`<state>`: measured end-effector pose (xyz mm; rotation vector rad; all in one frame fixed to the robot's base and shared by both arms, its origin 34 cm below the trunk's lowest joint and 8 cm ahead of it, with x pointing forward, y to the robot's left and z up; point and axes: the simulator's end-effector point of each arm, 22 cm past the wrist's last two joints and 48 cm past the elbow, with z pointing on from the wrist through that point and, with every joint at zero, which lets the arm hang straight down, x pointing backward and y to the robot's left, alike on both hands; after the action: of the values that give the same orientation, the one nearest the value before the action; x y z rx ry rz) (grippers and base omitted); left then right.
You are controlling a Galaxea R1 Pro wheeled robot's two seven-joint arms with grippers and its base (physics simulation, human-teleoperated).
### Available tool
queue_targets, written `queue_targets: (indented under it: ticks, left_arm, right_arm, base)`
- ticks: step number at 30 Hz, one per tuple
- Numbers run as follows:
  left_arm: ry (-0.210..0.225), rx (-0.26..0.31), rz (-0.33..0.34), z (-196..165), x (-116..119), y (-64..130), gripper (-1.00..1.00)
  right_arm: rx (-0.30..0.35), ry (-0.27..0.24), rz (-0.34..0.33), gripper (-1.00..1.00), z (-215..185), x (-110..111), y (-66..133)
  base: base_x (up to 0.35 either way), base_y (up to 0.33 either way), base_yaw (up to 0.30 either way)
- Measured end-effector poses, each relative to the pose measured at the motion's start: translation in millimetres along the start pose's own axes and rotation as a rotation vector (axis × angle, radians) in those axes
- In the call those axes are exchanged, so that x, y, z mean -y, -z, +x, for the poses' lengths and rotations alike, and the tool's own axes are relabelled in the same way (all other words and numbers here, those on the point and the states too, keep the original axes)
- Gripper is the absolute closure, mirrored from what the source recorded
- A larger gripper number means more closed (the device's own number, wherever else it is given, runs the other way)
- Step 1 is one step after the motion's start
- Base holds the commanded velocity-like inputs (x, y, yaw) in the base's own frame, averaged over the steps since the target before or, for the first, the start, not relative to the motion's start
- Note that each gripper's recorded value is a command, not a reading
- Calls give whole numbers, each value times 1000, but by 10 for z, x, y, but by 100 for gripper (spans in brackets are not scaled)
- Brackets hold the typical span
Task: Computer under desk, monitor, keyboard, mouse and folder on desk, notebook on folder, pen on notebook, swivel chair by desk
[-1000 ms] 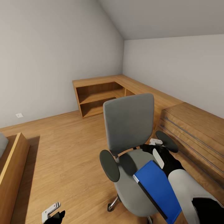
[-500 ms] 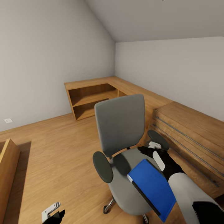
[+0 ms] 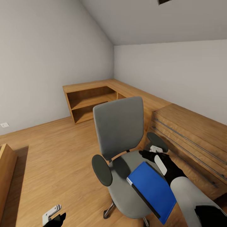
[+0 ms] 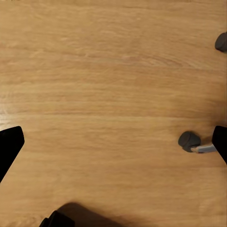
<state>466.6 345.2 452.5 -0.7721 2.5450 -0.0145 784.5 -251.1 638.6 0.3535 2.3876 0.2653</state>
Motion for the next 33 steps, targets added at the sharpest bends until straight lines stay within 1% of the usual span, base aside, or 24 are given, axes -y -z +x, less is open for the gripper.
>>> queue_targets:
  ticks: [6,7,8,12,24,28,33]
  left_arm:
    - [0,1,1,-3,3,1,-100]
    - [0,1,1,-3,3,0,-100]
    - [0,-2,0,2,4,-20,-100]
    - [0,1,2,-4,5,-2,-100]
    - [1,6,4,-24,17,6,-100]
    - [1,8,6,-35,23,11,-100]
    - [1,12,8,-49,30,18,-100]
  right_arm:
    - [-18,-3,8,-100,103,41,-27]
    - [-20,-4,8,-100,114,47,-31]
    - [-28,-8,11,-100,167,84,-75]
    - [-25,-9,10,-100,159,86,-48]
    - [-20,-12,6,-100,136,68,-30]
    - [20,-12,6,-100,43,63,-19]
    - [50,-12,5,-100,-30,58,-1]
  base:
    - [-11,0,-2]
    - [-278,69,0]
    - [-287,78,0]
    - [-297,129,-37]
    - [-280,217,-207]
    - [-261,69,-239]
    - [-102,23,-240]
